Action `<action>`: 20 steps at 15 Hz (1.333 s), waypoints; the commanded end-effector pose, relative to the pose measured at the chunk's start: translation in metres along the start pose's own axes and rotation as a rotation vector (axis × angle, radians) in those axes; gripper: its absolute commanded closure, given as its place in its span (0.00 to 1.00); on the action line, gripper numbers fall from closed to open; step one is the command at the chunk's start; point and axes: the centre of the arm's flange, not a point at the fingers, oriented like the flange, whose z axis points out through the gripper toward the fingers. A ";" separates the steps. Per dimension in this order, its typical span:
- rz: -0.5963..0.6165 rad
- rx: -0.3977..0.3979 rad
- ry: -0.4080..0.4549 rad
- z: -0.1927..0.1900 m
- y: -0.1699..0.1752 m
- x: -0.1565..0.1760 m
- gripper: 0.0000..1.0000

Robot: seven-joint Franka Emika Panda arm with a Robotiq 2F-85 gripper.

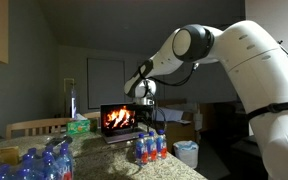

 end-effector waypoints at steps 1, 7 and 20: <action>-0.013 0.055 0.019 -0.043 0.013 -0.023 0.00; -0.062 0.104 0.027 -0.088 -0.019 -0.103 0.00; -0.054 0.069 -0.094 -0.052 -0.085 -0.256 0.00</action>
